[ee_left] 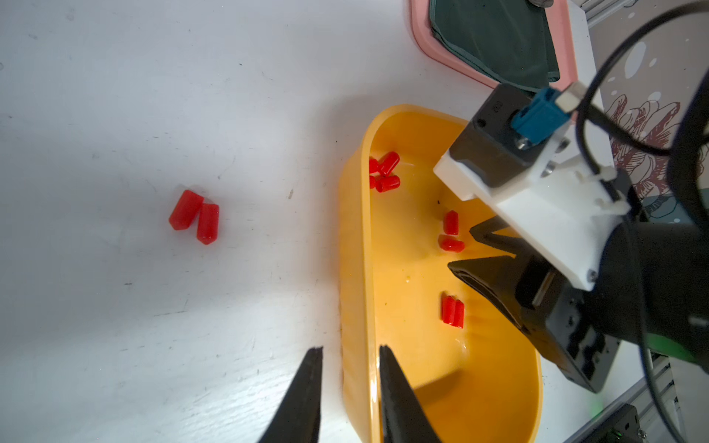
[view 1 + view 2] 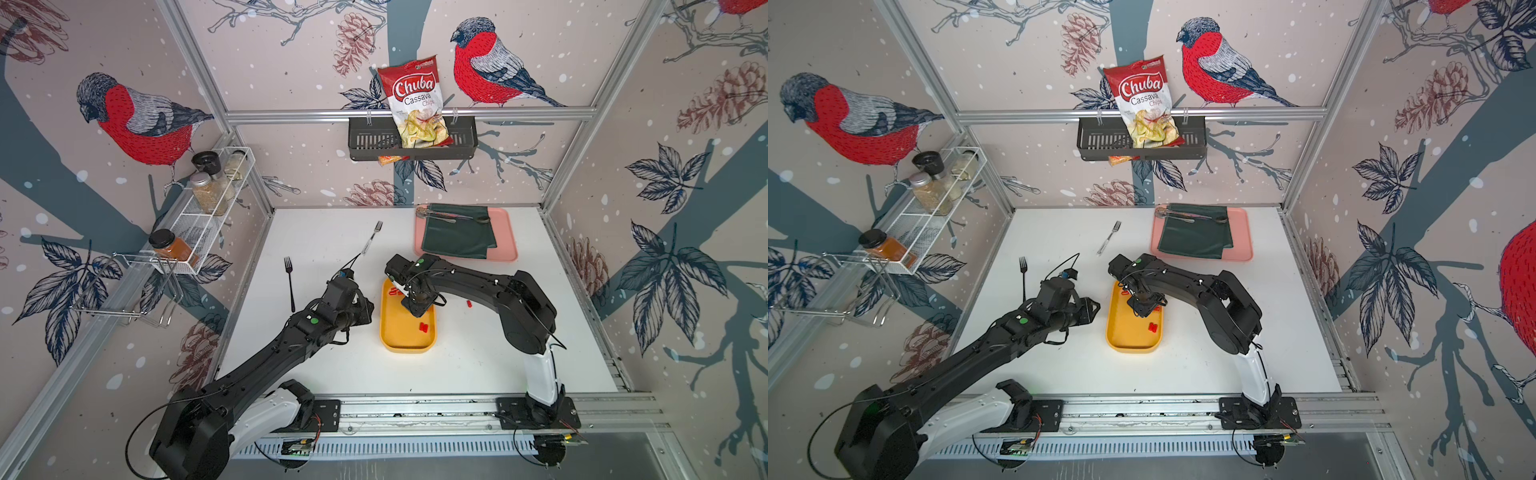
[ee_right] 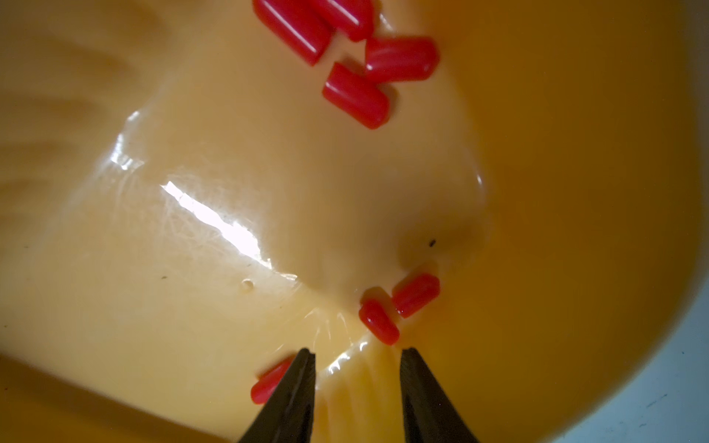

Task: Take the screw protection sleeves out of the storage box
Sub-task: Pick up the screw protection sleeve from the storage box.

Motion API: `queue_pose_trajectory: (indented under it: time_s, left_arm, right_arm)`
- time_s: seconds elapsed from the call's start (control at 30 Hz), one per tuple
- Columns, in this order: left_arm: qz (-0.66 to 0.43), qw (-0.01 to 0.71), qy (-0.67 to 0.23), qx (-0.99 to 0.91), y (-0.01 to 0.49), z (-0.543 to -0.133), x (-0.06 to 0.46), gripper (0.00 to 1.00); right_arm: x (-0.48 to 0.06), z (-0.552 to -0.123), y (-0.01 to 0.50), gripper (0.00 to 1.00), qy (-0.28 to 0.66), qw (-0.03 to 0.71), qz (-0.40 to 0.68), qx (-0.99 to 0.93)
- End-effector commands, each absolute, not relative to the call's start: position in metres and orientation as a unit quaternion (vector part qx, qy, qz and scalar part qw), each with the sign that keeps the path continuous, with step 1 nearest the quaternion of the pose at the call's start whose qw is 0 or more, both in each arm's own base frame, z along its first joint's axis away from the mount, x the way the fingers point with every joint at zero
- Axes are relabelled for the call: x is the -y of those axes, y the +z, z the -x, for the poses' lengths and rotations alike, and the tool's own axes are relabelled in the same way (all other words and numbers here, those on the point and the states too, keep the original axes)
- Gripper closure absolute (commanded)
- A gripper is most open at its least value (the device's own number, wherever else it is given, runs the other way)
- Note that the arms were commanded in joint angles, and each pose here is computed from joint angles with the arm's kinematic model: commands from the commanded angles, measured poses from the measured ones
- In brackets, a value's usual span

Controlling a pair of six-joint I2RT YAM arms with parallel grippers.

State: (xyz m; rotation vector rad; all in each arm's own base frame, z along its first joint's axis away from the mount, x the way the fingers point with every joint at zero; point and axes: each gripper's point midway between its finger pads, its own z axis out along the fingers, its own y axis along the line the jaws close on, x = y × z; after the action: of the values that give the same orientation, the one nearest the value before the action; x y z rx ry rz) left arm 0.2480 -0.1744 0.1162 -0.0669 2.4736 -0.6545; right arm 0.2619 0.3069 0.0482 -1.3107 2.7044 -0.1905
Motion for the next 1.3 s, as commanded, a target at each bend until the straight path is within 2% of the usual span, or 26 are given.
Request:
queue_pose_trajectory:
  time_s: [0.0, 0.53, 0.9, 1.27]
  left_arm:
    - [0.021, 0.289, -0.242, -0.926, 0.116, -0.248, 0.172, 0.72]
    - [0.026, 0.29, -0.238, -0.927, 0.117, -0.249, 0.168, 0.72]
    - [0.029, 0.293, -0.234, -0.926, 0.118, -0.251, 0.167, 0.72]
    - [0.029, 0.293, -0.229, -0.928, 0.118, -0.252, 0.165, 0.72]
  right_arm:
    - [-0.301, -0.264, 0.048, 0.59, -0.072, 0.059, 0.421, -0.902]
    - [-0.299, -0.265, 0.033, 0.63, -0.07, 0.035, 0.411, -0.908]
    - [-0.29, -0.264, 0.024, 0.7, -0.079, 0.017, 0.399, -0.913]
    - [-0.284, -0.268, 0.016, 0.84, -0.083, 0.005, 0.382, -0.92]
